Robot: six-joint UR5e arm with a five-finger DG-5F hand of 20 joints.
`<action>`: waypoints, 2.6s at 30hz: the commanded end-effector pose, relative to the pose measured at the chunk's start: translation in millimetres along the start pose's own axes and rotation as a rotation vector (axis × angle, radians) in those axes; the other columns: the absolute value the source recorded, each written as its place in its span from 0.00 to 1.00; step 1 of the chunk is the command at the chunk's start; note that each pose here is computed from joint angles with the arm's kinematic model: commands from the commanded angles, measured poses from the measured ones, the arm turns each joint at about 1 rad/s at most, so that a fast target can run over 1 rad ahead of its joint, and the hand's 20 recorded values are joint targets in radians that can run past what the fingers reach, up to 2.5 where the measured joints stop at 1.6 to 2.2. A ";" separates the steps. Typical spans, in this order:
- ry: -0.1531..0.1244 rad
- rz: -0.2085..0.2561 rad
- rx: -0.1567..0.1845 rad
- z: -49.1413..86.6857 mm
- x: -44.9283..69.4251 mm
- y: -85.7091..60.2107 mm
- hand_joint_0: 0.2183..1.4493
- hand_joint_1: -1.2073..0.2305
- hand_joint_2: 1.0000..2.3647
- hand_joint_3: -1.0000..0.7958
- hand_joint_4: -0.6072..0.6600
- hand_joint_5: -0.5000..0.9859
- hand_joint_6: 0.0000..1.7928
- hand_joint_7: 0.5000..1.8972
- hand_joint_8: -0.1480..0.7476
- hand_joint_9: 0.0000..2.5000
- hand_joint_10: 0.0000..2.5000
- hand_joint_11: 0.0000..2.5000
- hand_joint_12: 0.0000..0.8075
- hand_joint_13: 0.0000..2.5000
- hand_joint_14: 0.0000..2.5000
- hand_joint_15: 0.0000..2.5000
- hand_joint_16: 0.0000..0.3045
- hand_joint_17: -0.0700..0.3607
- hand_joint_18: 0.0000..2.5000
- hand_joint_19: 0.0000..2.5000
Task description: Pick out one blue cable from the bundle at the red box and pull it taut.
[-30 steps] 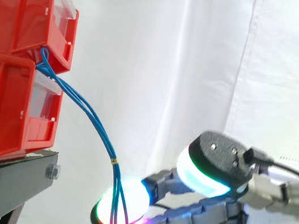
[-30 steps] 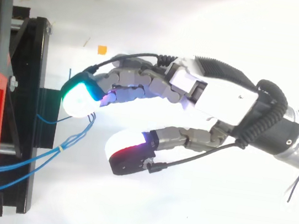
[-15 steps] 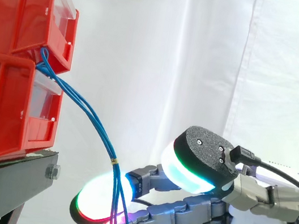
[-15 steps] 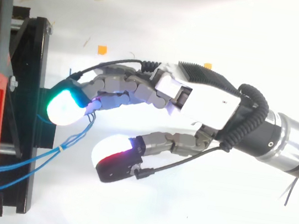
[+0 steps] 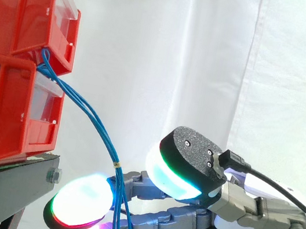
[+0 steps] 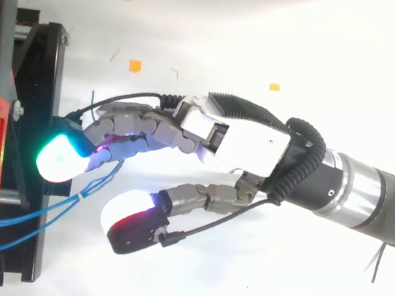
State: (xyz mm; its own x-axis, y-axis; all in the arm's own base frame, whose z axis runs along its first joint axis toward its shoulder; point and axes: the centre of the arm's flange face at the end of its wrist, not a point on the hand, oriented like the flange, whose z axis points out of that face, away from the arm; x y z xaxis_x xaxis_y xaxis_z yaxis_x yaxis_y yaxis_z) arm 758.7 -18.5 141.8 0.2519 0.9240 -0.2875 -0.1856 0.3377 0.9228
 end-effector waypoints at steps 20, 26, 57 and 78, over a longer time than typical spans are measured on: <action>0.048 0.013 -0.059 17.7 16.8 -18.5 0.29 0.47 0.00 0.29 0.63 0.21 0.28 0.17 0.49 0.29 0.00 0.10 0.39 0.23 0.00 0.06 0.11 0.34 0.15 0.09; 0.081 0.051 -0.073 18.0 20.0 -16.6 0.29 0.47 0.00 0.29 0.63 0.21 0.28 0.17 0.49 0.29 0.00 0.10 0.39 0.23 0.00 0.06 0.11 0.34 0.15 0.09; 0.079 0.138 -0.057 17.4 15.3 -19.8 0.30 0.47 0.00 0.31 0.63 0.21 0.28 0.18 0.49 0.29 0.00 0.10 0.39 0.22 0.00 0.05 0.11 0.34 0.14 0.10; 0.102 0.240 -0.057 19.1 7.4 -22.4 0.30 0.47 0.00 0.31 0.65 0.23 0.28 0.27 0.49 0.30 0.00 0.11 0.39 0.23 0.00 0.06 0.11 0.34 0.15 0.10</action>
State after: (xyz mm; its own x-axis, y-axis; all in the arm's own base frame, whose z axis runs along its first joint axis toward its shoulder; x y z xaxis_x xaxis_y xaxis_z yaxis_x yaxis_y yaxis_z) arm 783.1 -19.8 124.2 0.1081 0.9882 -0.1087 -0.2820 0.1353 0.9498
